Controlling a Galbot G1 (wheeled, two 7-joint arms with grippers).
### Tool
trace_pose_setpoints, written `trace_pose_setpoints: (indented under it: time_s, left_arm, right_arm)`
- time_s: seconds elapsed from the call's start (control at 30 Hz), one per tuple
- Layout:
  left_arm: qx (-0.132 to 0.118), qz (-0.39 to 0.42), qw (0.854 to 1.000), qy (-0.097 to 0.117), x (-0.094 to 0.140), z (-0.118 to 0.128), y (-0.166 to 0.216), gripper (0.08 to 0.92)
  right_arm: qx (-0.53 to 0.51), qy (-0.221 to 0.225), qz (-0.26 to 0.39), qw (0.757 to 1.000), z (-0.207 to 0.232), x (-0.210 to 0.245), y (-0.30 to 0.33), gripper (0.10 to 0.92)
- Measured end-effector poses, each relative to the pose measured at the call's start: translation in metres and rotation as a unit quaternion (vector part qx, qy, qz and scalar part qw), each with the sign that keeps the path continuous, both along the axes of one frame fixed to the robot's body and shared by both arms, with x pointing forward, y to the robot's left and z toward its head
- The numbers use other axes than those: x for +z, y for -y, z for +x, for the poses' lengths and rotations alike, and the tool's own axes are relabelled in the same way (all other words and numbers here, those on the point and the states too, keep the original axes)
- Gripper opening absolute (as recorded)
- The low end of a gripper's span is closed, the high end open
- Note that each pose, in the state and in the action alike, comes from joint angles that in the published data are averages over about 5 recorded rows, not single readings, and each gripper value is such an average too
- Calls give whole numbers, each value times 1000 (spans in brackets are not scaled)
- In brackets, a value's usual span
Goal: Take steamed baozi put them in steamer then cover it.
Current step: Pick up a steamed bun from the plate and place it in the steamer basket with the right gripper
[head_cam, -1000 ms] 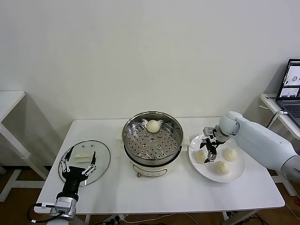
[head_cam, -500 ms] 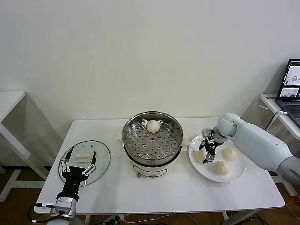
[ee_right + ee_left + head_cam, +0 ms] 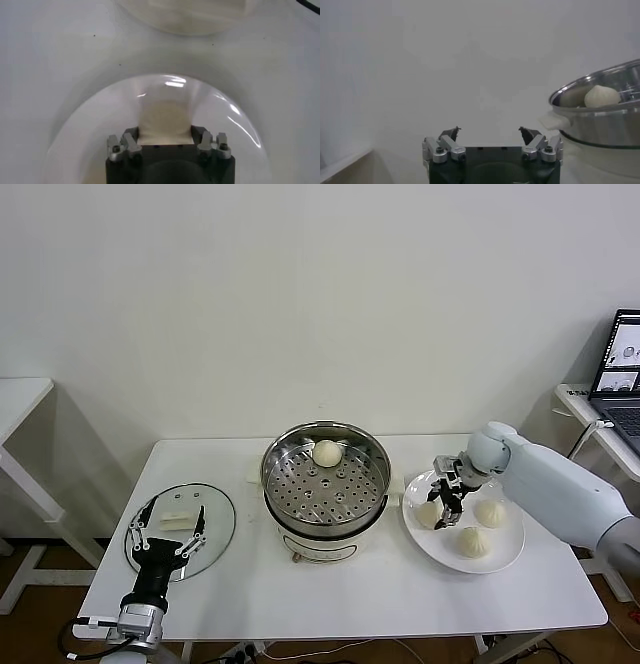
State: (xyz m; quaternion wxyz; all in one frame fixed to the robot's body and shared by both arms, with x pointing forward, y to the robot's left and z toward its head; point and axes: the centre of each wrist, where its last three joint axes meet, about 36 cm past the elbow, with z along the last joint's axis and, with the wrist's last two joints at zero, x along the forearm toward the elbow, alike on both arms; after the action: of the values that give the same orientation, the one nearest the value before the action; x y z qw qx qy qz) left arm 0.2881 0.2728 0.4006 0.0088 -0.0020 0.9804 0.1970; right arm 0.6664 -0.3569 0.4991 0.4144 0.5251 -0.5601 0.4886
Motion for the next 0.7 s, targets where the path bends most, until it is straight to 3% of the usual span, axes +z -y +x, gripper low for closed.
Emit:
trace_pose_setpoints:
  time_s: [0.3,0.7]
  left_arm:
    - [-1,1,1000,4,1,2,2,823]
    - [-5,3,1000,12,7,2,4,823]
  right_arm:
    - [-6,22,9,1000,-12,94,1,704]
    - [16,46,25,998,-41,211,-80,704]
